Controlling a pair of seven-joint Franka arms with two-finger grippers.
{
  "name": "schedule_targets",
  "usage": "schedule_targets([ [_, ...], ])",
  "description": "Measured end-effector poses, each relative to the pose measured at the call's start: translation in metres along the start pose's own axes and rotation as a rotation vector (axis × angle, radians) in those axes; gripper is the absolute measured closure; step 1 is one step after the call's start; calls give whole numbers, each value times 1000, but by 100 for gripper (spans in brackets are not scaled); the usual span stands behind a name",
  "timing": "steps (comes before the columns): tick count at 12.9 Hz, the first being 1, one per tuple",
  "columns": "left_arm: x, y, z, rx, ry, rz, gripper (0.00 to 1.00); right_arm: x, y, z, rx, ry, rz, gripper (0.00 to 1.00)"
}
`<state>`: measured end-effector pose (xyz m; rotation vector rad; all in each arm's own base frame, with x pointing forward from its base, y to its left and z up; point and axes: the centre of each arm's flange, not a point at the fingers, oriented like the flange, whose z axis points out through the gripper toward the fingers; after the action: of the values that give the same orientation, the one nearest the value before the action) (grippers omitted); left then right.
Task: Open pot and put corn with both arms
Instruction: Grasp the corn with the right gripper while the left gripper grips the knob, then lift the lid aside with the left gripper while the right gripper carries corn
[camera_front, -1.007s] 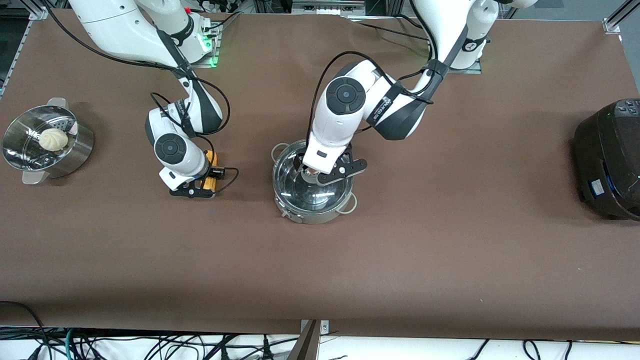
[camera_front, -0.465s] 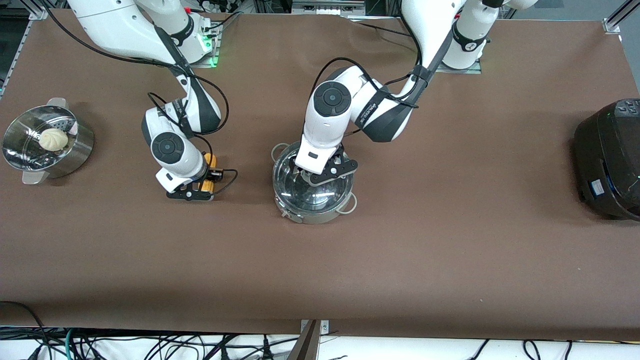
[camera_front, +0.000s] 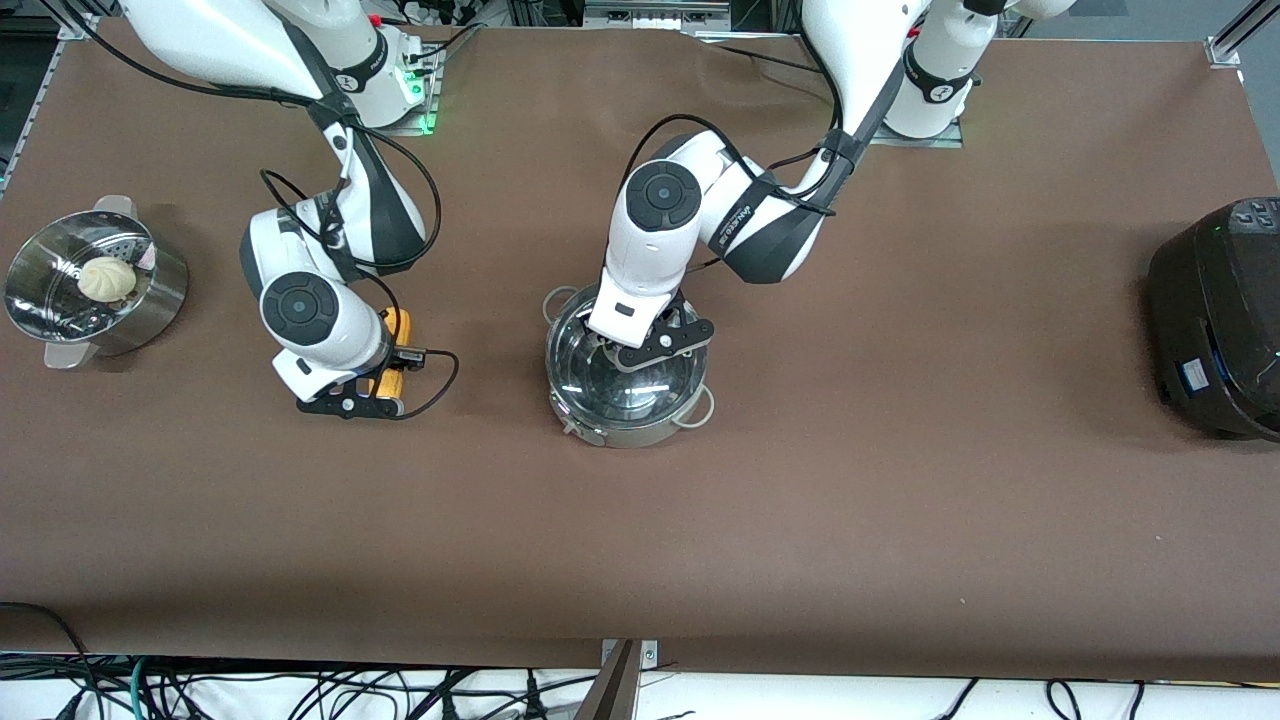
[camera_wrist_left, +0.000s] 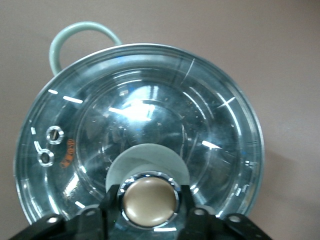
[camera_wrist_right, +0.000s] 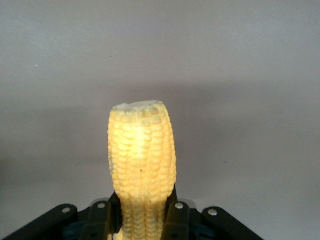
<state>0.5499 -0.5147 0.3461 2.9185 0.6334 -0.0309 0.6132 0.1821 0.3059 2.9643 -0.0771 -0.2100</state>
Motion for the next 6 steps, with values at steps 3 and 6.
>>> schedule_targets([
  [3, 0, 0, 0, 1, 0, 0, 48, 2, -2, -59, 43, -63, -13, 67],
  [6, 1, 1, 0, -1, 2, 2, 48, -6, 8, -132, 86, -110, -25, 67],
])
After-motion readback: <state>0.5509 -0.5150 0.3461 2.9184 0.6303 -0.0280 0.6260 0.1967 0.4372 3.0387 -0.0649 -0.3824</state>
